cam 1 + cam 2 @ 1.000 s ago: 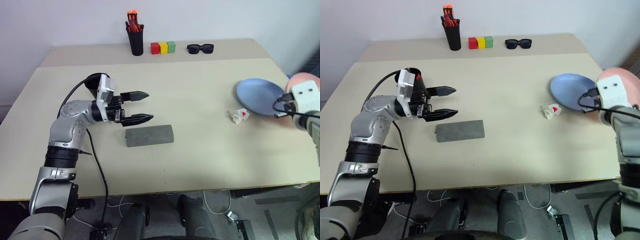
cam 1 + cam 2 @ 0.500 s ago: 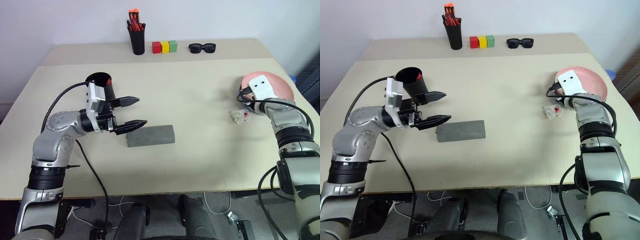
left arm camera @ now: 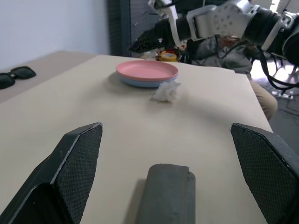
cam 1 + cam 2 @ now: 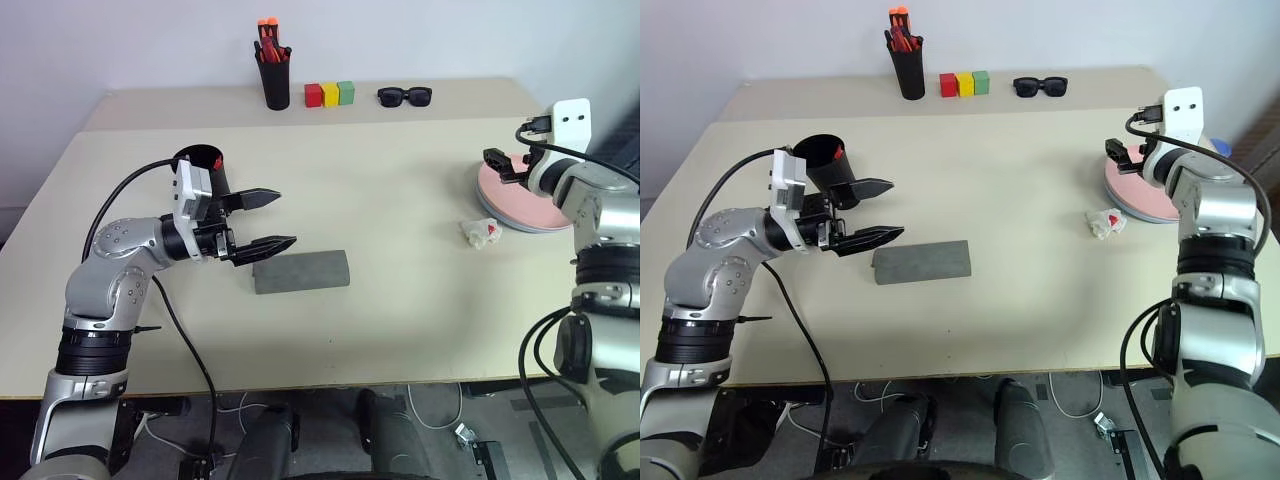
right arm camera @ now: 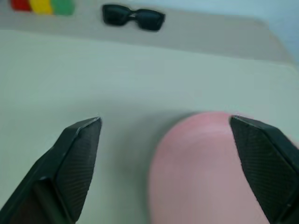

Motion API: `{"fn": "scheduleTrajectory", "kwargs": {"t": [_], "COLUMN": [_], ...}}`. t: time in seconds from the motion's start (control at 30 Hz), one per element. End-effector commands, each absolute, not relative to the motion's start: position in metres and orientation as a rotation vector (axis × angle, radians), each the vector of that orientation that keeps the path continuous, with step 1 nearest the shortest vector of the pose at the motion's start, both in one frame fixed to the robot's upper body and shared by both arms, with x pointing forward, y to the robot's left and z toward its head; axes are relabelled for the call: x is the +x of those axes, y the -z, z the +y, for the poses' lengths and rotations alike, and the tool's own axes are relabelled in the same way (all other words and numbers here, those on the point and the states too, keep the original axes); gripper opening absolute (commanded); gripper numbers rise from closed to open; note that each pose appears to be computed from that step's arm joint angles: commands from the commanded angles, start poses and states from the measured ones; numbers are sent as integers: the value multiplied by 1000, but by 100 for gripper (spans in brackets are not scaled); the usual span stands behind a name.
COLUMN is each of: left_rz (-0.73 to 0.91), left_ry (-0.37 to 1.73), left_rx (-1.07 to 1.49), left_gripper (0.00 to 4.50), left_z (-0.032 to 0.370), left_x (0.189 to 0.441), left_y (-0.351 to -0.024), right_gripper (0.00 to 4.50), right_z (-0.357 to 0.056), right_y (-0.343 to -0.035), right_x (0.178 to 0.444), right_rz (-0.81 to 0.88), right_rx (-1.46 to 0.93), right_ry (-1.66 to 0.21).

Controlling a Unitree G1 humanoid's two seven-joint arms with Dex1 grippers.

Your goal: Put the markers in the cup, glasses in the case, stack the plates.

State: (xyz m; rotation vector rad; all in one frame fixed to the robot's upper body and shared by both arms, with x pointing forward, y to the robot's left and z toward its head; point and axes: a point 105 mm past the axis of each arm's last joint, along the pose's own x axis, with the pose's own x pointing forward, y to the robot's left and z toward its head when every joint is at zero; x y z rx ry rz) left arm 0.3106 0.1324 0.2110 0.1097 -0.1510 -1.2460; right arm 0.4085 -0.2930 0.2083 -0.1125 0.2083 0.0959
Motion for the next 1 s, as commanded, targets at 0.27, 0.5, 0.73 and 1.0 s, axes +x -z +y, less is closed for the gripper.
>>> {"fn": "scheduleTrajectory", "kwargs": {"t": [0.27, 0.5, 0.73, 1.0], "left_rz": [-199, -199, -196, -210], "left_ry": [1288, 1275, 1258, 1250], "left_rx": [130, 135, 141, 143], "left_gripper": [450, 450, 450, 450], "left_z": [128, 131, 133, 131], "left_x": [311, 309, 308, 309], "left_y": [-221, -222, -222, -223], "right_gripper": [443, 363, 10, 2], "right_z": [-271, -278, -282, -321], "right_y": [-157, -136, -145, -199], "right_x": [371, 380, 387, 404], "right_rz": [355, 399, 373, 179], "right_rx": [-226, -224, -225, -195], "right_ry": [-200, -169, -164, 14]}}
